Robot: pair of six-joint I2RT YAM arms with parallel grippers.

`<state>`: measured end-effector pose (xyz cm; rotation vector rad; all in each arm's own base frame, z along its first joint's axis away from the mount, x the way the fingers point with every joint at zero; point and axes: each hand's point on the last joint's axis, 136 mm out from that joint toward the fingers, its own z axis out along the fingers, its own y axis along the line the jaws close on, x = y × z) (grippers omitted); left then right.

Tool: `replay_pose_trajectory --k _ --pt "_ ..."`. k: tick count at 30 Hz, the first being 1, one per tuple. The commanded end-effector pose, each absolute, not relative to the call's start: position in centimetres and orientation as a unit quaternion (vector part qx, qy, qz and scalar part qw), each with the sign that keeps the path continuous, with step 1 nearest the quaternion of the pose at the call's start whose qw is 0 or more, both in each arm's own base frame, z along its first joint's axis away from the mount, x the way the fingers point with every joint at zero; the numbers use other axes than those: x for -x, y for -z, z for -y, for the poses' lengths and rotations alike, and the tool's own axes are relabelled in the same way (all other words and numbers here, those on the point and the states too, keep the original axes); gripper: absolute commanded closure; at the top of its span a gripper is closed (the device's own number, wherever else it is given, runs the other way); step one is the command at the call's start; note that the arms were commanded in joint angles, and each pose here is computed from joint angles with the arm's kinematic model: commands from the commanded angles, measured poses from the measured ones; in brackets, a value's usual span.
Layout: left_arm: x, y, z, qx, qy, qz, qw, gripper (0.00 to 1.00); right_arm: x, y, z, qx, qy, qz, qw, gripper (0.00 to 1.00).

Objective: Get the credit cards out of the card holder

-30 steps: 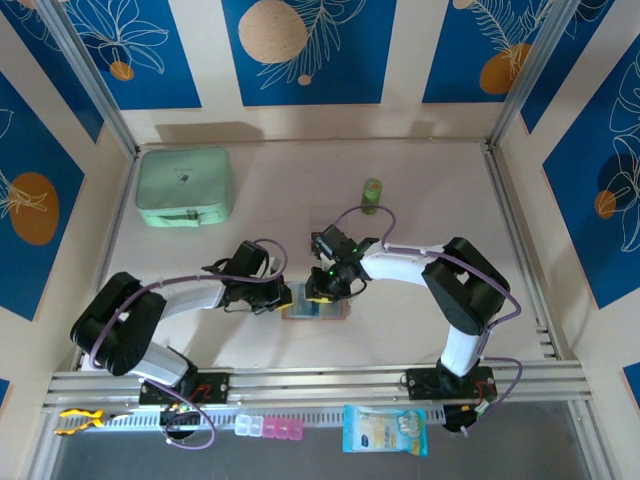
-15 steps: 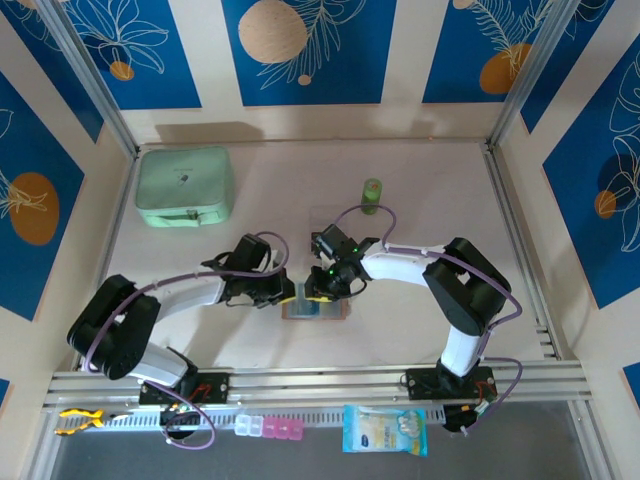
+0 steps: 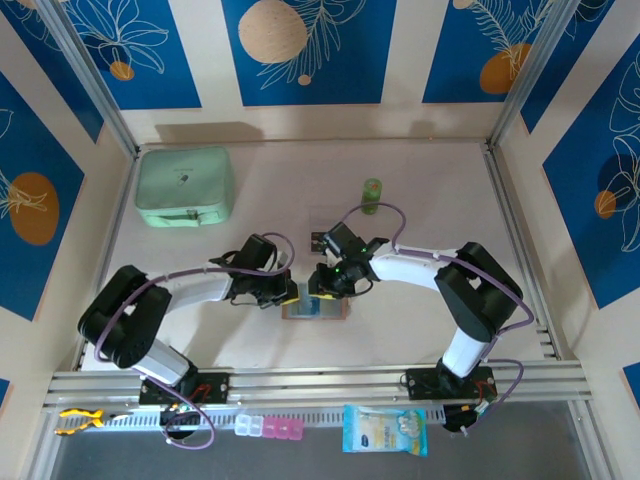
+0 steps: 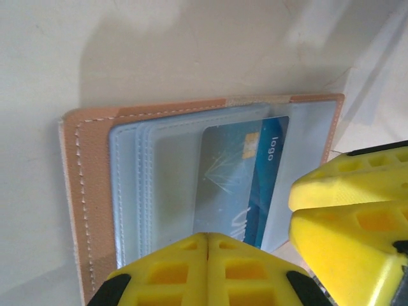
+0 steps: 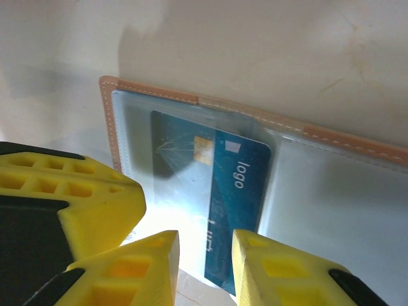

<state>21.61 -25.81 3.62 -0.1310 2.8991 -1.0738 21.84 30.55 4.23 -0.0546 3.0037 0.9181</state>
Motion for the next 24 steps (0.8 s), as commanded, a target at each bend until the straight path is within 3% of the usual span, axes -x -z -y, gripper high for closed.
replay_pose_trajectory --k 1,24 --pt "-21.4 -3.1 25.7 0.031 0.330 -0.943 0.019 1.00 -21.2 -4.3 -30.2 0.011 -0.296 -0.955 -0.014 0.71" --pt "-20.6 -1.8 24.9 0.036 0.310 -0.950 0.001 1.00 -20.6 -2.2 -30.3 -0.013 -0.327 -0.944 -0.050 0.72"
